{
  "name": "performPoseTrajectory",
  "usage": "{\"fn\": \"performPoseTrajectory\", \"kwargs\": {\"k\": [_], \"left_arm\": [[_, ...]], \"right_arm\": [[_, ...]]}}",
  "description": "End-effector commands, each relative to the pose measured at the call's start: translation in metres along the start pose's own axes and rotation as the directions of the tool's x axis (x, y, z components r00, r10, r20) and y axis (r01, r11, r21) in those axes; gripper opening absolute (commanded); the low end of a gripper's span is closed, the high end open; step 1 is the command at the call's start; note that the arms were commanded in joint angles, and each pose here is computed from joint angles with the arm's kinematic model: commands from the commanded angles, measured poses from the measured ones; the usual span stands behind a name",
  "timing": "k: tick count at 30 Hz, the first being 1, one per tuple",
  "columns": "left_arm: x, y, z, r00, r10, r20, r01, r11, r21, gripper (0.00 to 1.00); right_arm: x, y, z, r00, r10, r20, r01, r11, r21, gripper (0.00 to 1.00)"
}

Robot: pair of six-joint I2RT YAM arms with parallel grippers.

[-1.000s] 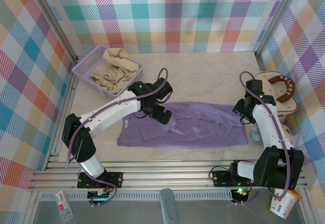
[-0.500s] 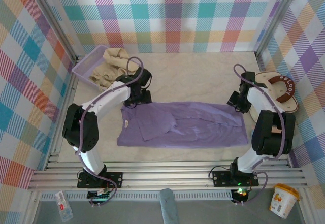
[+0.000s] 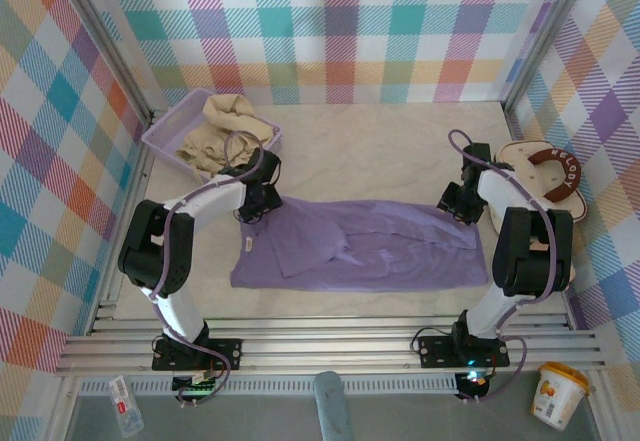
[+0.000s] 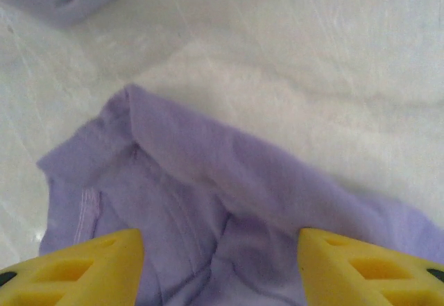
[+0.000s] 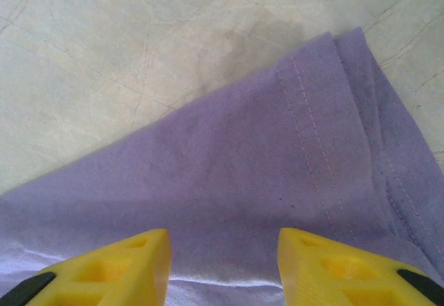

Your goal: Fold and stack the mixed laundry pile

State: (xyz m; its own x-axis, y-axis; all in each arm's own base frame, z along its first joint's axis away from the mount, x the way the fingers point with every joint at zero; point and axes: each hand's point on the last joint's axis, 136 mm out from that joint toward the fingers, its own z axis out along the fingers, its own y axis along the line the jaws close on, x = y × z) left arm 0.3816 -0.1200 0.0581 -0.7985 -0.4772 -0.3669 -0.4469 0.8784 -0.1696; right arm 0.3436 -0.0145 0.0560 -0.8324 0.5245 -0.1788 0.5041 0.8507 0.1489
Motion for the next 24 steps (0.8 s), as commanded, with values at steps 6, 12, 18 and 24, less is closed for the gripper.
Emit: {"fn": "performPoseTrajectory", "kwargs": {"k": [6, 12, 18, 24], "left_arm": [[-0.038, 0.007, 0.034, 0.996, -0.040, 0.078, 0.045, 0.997, -0.062, 0.62], [-0.045, 0.004, 0.034, 0.996, -0.047, 0.080, 0.050, 0.998, -0.041, 0.50], [-0.048, -0.005, 0.021, 0.996, -0.054, 0.066, 0.054, 0.999, 0.003, 0.36], [-0.039, 0.005, 0.025, 0.998, -0.045, 0.036, 0.046, 0.998, -0.038, 0.00]], "right_arm": [[-0.001, -0.001, 0.008, 1.000, 0.005, -0.018, -0.005, 1.000, 0.012, 0.45], [-0.001, -0.001, 0.004, 1.000, 0.011, -0.010, -0.011, 1.000, 0.014, 0.44], [0.005, -0.015, 0.010, 0.999, 0.039, -0.023, -0.037, 0.996, 0.082, 0.43], [0.006, -0.019, 0.014, 0.998, 0.064, -0.023, -0.061, 0.993, 0.102, 0.42]]}}
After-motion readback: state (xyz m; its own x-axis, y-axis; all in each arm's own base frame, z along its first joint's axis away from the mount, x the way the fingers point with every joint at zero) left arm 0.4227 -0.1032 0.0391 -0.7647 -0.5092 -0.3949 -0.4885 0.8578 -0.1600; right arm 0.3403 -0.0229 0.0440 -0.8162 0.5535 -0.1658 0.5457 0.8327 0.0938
